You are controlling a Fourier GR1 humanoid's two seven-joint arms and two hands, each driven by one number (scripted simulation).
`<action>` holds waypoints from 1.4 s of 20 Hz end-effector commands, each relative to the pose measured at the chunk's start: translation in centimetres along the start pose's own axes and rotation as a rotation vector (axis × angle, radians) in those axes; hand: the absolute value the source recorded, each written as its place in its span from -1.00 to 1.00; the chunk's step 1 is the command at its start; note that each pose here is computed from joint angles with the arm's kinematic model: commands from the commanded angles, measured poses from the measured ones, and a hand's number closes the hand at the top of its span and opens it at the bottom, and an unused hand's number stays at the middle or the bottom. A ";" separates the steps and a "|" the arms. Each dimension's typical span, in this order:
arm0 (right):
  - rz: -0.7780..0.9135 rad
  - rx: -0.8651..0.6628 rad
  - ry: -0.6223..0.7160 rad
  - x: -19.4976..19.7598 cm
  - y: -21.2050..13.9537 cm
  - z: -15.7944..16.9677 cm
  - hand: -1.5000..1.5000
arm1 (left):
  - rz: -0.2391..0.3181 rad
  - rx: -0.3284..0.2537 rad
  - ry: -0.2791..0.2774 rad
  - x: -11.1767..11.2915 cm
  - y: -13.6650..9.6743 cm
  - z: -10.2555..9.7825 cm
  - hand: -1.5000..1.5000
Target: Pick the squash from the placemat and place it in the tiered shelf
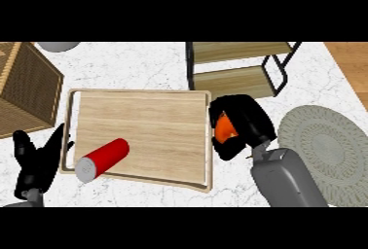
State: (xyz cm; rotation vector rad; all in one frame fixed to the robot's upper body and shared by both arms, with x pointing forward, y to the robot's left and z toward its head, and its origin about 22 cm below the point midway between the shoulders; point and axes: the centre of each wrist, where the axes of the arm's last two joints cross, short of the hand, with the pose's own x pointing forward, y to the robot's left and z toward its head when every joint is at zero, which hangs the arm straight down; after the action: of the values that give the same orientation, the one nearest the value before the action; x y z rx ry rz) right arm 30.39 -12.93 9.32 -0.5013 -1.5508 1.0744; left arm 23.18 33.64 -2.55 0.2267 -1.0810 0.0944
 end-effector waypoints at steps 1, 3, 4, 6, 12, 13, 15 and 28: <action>-0.069 -0.189 -0.038 5.3 -3.9 2.9 1.00 | 0.038 -0.064 -0.012 -0.2 -3.2 -0.3 0.00; -0.083 -0.238 -0.005 7.5 -5.8 4.5 1.00 | 0.035 -0.087 -0.006 -0.5 -3.4 0.1 0.00; -0.059 -0.264 0.011 8.2 -7.6 5.0 1.00 | 0.036 -0.101 -0.011 -0.1 -4.5 -0.3 0.00; -0.068 -0.292 0.033 9.6 -8.8 7.4 1.00 | 0.013 -0.094 -0.022 0.9 -1.5 -0.5 0.00; -0.064 -0.412 0.088 10.9 -16.2 6.9 1.00 | 0.029 -0.117 -0.030 1.3 -5.2 -1.1 0.00; -0.056 -0.407 0.104 14.2 -16.1 7.2 1.00 | 0.036 -0.131 -0.023 1.6 -2.9 -0.1 0.00; -0.090 -0.404 0.118 13.2 -18.8 6.3 1.00 | 0.038 -0.140 -0.007 -0.4 -3.9 -1.2 0.00; -0.087 -0.463 0.168 11.2 -27.4 -0.3 1.00 | 0.026 -0.149 -0.038 3.2 -3.7 -0.5 0.00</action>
State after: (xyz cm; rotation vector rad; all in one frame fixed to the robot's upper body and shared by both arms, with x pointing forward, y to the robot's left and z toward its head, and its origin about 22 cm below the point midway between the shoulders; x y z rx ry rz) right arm 31.62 -17.47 37.31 -0.7862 -1.6897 0.5891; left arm 25.49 29.99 -2.06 0.0887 -1.1364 0.0413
